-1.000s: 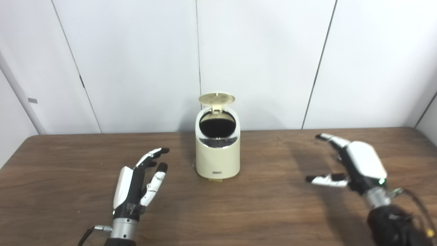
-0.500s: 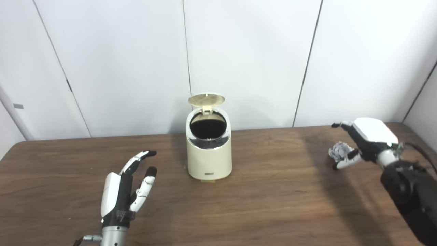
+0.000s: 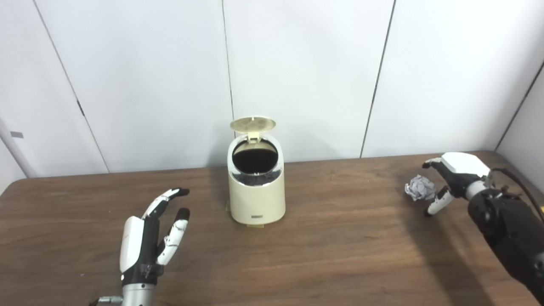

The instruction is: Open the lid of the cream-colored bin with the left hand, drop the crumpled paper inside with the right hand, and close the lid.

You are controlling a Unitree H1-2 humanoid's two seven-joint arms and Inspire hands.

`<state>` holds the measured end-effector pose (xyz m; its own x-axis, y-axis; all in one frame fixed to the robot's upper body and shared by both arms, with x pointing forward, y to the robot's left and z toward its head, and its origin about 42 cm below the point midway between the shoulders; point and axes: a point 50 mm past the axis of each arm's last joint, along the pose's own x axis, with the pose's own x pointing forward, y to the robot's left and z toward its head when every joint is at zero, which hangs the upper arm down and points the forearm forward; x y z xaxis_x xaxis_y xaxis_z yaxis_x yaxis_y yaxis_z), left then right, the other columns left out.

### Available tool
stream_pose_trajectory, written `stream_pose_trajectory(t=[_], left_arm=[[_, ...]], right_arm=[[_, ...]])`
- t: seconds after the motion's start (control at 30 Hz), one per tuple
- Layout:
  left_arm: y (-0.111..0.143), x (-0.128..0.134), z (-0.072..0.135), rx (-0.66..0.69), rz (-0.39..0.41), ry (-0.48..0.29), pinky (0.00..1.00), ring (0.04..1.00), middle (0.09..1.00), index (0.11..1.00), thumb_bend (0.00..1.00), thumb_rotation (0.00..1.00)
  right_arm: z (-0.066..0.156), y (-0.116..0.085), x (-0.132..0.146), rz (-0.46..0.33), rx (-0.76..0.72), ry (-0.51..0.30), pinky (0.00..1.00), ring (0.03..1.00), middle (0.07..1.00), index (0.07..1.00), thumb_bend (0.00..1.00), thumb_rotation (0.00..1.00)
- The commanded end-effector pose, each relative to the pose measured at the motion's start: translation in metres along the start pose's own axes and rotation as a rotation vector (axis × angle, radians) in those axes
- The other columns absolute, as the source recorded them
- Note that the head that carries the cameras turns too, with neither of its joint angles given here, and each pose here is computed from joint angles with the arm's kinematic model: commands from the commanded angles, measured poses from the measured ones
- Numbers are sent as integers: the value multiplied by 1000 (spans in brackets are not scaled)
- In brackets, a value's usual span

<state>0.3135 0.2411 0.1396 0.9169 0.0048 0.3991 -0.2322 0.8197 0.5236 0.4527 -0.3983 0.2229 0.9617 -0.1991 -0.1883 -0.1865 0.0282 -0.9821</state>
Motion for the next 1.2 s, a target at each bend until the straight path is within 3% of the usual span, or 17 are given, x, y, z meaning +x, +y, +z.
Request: stream_pose_trajectory(t=[0.0,0.5,0.83,1.17], left_arm=[[-6,-18,-9,5,-15,25,823,835,823,781,533,1000],[-8,-18,-4,17,-10,14,802,829,814,765,474,1000],[-9,-19,-2,19,-9,16,801,823,808,755,480,1000],[-9,-22,1,23,-14,10,799,820,802,749,488,1000]], right_arm=[[-8,-41,7,-74,-27,0,716,912,916,852,922,210],[0,-39,19,-18,-26,-64,628,853,919,849,896,179],[5,-39,34,17,-44,-62,661,856,921,864,870,174],[2,-37,47,47,-46,-79,634,812,926,853,878,19]])
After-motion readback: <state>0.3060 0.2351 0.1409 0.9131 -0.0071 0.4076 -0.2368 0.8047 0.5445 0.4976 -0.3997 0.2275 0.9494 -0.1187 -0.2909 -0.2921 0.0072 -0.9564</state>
